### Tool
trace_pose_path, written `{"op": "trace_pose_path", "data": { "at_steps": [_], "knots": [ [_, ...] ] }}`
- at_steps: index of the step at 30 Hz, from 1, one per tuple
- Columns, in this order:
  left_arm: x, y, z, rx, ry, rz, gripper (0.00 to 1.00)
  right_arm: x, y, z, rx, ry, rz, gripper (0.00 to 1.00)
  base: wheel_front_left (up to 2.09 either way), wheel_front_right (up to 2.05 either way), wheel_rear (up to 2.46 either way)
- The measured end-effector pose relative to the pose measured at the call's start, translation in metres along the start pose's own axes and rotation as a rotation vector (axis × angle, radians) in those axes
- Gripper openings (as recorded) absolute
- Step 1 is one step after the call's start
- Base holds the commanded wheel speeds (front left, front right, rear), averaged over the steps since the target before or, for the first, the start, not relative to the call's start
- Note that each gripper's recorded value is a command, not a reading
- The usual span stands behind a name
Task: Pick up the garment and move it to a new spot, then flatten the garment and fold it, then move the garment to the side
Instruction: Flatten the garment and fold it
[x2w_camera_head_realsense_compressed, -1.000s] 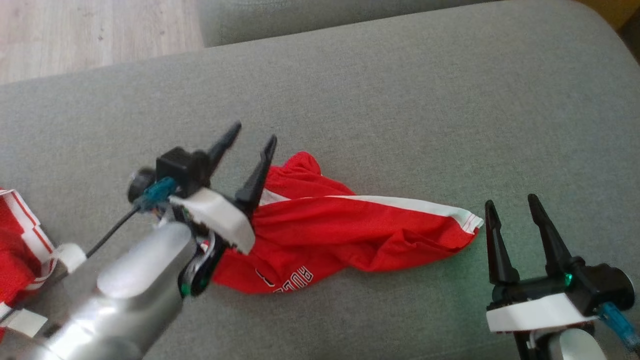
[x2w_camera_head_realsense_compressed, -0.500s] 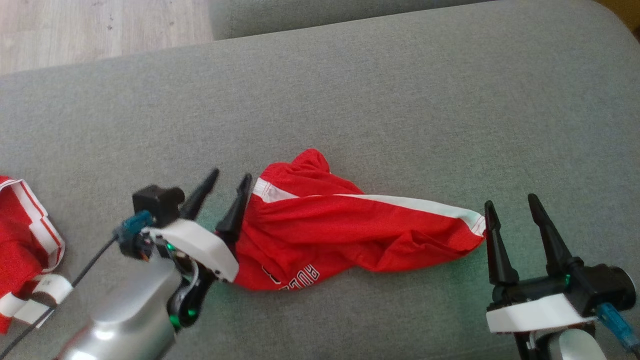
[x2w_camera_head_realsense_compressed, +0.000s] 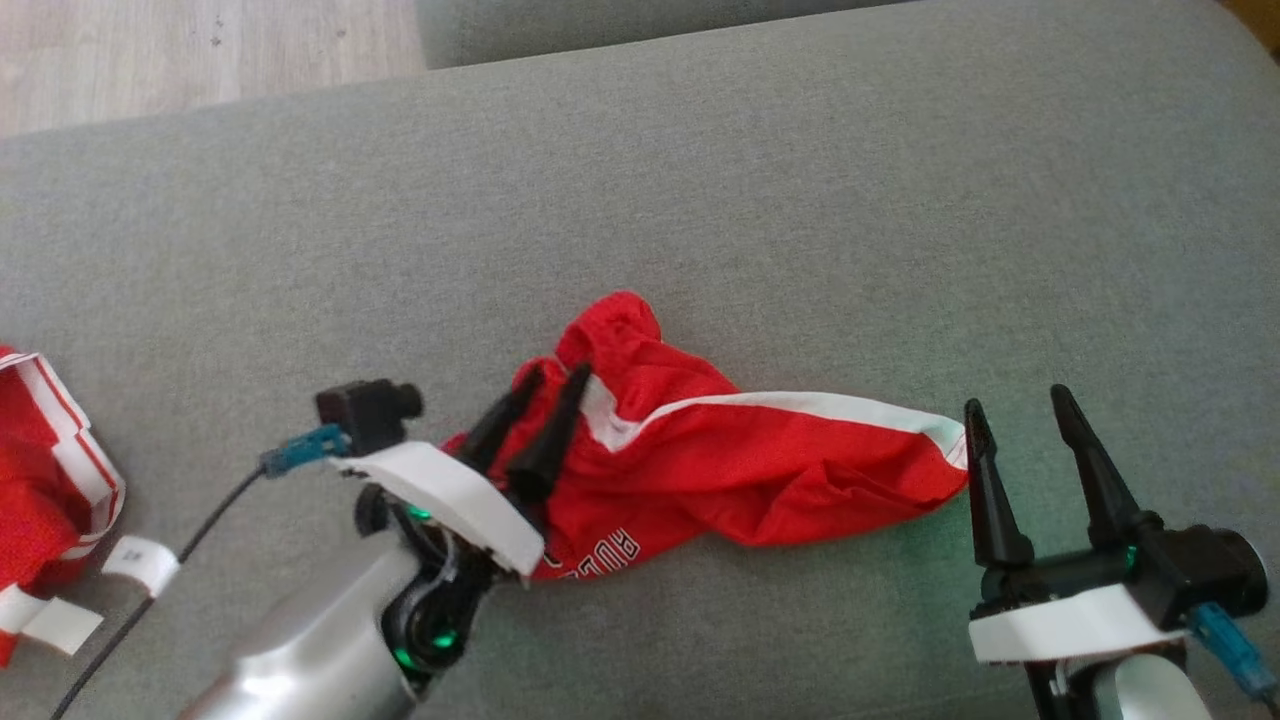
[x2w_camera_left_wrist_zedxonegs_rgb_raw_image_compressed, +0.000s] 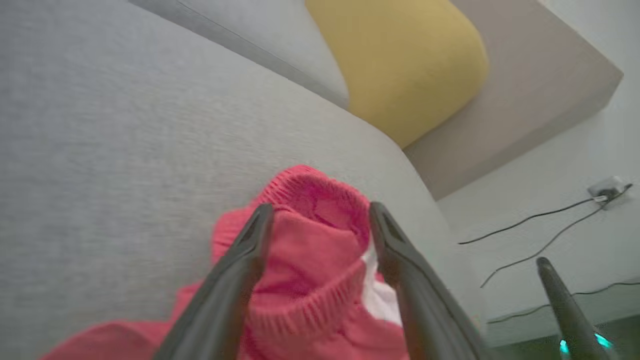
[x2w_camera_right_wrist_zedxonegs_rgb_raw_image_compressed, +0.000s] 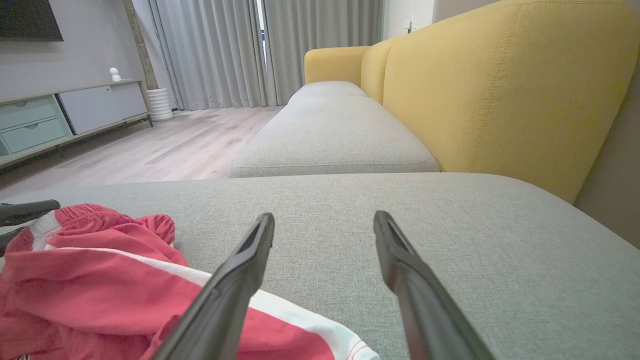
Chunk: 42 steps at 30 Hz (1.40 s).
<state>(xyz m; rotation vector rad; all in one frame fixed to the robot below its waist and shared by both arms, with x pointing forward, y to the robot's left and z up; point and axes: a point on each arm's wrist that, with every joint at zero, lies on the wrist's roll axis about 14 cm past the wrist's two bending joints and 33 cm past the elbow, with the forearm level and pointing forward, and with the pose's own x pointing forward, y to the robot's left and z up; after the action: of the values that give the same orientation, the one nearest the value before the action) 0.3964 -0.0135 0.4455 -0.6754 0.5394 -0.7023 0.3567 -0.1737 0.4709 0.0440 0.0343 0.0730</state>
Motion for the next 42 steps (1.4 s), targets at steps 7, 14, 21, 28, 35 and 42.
{"op": "trace_pose_path", "data": {
  "at_steps": [7, 14, 21, 28, 35, 42],
  "knots": [
    [-0.011, -0.014, -0.016, 0.024, 0.086, -0.062, 1.0, 0.003, -0.001, 0.005, -0.003, -0.018, 0.0, 1.0, 0.0, 0.0, 0.0],
    [-0.023, -0.004, -0.028, 0.201, 0.125, -0.061, 1.0, 0.003, -0.001, 0.006, -0.003, -0.021, 0.0, 1.0, 0.0, 0.0, 0.0],
    [-0.02, -0.012, -0.026, 0.263, 0.106, -0.094, 1.0, 0.004, 0.001, 0.006, -0.002, -0.021, 0.005, 1.0, 0.0, 0.0, 0.0],
    [-0.016, -0.019, -0.022, 0.281, 0.09, -0.121, 0.77, 0.003, 0.001, 0.007, -0.001, -0.021, 0.005, 1.0, 0.0, 0.0, 0.0],
    [-0.019, -0.025, -0.024, 0.297, 0.096, -0.146, 0.0, 0.002, 0.001, 0.007, 0.002, -0.023, 0.004, 1.0, 0.0, 0.0, 0.0],
    [-0.028, -0.009, -0.009, 0.301, 0.056, -0.092, 0.0, -0.005, -0.007, -0.027, 0.1, 0.077, -0.039, 1.0, 0.0, 0.0, 0.0]
  ]
}}
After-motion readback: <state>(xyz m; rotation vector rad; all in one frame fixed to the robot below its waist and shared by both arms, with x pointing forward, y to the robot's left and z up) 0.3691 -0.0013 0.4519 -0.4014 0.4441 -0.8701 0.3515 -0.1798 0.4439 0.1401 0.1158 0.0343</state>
